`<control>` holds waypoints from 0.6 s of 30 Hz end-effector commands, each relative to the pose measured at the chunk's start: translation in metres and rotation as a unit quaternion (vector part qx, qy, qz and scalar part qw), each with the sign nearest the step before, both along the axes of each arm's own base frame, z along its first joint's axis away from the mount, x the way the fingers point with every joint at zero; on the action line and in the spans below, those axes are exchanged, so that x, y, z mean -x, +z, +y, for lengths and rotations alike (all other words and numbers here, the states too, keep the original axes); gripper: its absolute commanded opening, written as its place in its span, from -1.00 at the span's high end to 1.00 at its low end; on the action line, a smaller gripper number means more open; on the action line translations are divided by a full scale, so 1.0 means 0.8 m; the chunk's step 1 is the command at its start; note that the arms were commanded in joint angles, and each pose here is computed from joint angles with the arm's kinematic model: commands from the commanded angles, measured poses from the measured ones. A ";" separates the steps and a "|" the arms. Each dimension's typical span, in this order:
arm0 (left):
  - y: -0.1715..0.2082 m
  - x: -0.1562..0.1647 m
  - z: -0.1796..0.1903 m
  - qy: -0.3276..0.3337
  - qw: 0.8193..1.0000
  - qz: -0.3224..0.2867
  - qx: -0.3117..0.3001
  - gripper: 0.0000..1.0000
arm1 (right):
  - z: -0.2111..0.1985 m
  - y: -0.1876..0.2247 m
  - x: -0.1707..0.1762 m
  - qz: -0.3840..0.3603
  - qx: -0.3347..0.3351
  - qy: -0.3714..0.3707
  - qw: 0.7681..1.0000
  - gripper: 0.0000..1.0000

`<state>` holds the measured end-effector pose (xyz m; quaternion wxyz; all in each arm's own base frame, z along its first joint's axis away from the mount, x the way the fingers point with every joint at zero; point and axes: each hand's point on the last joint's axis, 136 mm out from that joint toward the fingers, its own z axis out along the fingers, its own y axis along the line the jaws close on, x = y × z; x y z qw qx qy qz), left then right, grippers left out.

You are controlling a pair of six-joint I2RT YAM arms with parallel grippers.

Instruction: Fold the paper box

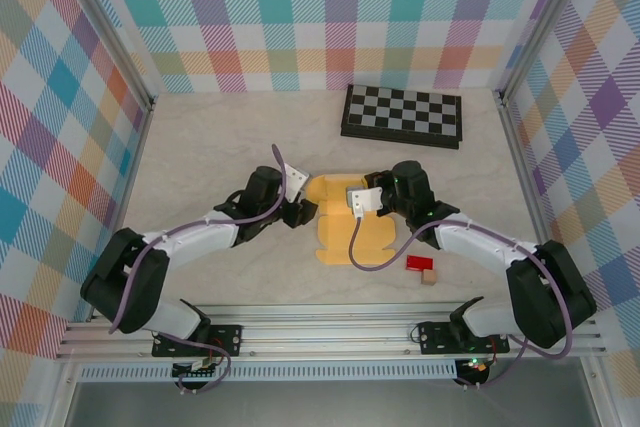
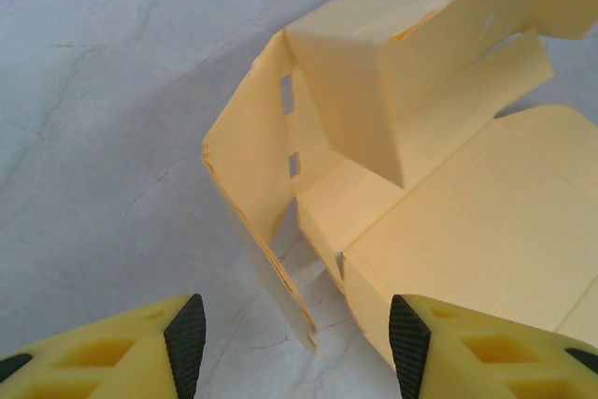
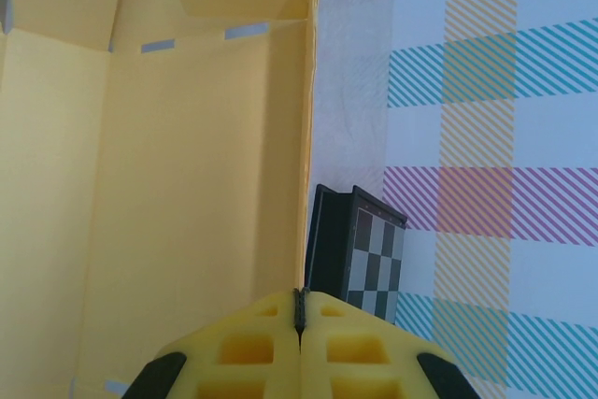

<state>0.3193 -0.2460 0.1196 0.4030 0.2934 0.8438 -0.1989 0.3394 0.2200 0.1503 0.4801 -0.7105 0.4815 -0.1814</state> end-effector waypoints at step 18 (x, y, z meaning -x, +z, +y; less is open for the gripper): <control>0.017 -0.062 0.066 0.058 0.994 -0.095 -0.016 -0.15 | 0.001 -0.021 0.013 0.023 0.021 0.020 0.999 1.00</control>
